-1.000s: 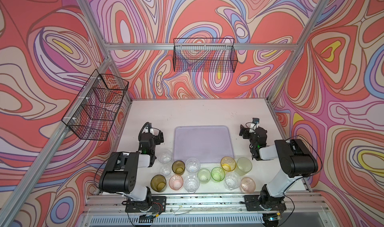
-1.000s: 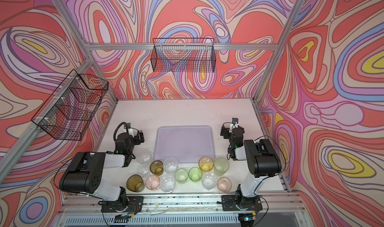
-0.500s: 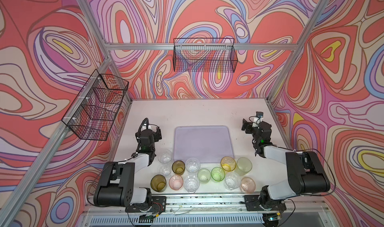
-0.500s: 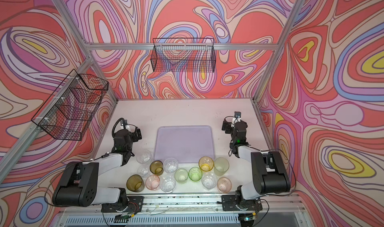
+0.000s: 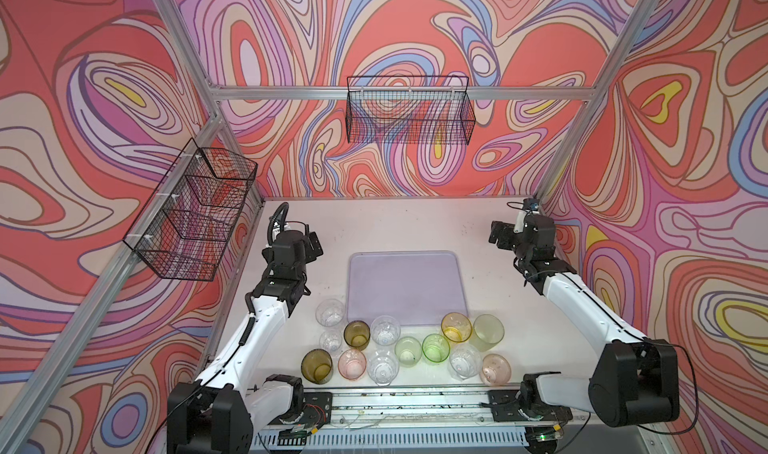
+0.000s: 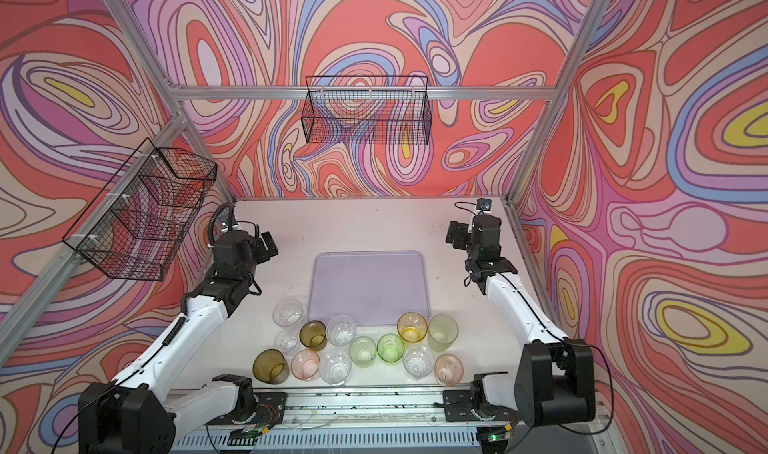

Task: Place the glasses into the tray
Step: 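Raise both arms, moving the right gripper above the cups beside the tray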

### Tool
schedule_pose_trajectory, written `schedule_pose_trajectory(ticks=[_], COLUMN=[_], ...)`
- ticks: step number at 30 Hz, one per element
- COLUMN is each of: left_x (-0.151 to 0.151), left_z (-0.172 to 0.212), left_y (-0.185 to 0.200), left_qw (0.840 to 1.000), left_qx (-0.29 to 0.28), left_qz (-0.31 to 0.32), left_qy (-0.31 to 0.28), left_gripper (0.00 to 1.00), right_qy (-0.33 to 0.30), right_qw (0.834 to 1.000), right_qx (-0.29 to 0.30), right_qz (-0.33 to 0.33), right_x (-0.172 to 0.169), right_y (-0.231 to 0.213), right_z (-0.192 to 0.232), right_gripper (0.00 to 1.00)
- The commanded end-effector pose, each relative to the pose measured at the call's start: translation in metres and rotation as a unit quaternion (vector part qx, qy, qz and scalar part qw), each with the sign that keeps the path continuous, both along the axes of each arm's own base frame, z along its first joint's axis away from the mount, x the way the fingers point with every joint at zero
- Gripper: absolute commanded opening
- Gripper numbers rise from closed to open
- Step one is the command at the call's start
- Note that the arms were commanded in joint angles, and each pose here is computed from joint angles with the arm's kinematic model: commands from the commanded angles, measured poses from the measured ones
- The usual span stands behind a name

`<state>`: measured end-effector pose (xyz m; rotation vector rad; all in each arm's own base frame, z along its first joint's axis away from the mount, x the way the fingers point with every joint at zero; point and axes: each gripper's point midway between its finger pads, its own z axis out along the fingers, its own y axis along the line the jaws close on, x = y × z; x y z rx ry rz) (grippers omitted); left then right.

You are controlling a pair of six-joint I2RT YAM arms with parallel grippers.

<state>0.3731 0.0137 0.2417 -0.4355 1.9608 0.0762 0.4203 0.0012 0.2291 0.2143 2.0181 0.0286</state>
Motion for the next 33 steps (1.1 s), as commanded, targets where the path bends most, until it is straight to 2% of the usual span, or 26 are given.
schedule_pose_trajectory(ticks=[1,3,7,10,15,20,27,33], left_x=[-0.017,-0.017,-0.016,-0.015,-0.010,-0.011,-0.019,-0.022], left_z=[-0.001,0.005,0.006,0.002,0.000,0.002,0.002,0.003], left_y=[-0.018,-0.027,-0.047,-0.052,-0.062,-0.090,-0.120,-0.122], left_qw=[0.995,0.992,0.979,0.971,0.967,0.947,0.920,0.918], left_qx=[-0.036,-0.038,-0.046,-0.045,-0.040,-0.064,-0.112,-0.114], left_qz=[-0.041,-0.067,-0.129,-0.146,-0.184,-0.262,-0.338,-0.342], left_qy=[0.083,0.100,0.149,0.183,0.170,0.173,0.165,0.164], left_gripper=[1.00,1.00,1.00,1.00,1.00,1.00,1.00,0.99], right_qy=[0.099,0.133,0.206,0.242,0.281,0.325,0.390,0.425], right_qw=[0.994,0.990,0.975,0.965,0.955,0.937,0.911,0.895], right_qx=[0.032,0.048,0.082,0.102,0.097,0.122,0.127,0.130], right_qz=[-0.016,-0.026,-0.002,0.017,0.021,0.043,0.047,0.038], right_x=[-0.028,-0.036,-0.055,-0.068,-0.094,-0.120,-0.159,-0.194], right_y=[0.002,0.002,0.017,0.028,0.028,0.040,0.045,0.044], right_z=[-0.019,-0.017,-0.018,-0.023,-0.026,-0.021,-0.025,-0.021], right_gripper=[0.98,0.99,0.98,0.98,0.96,0.83,0.73,0.67])
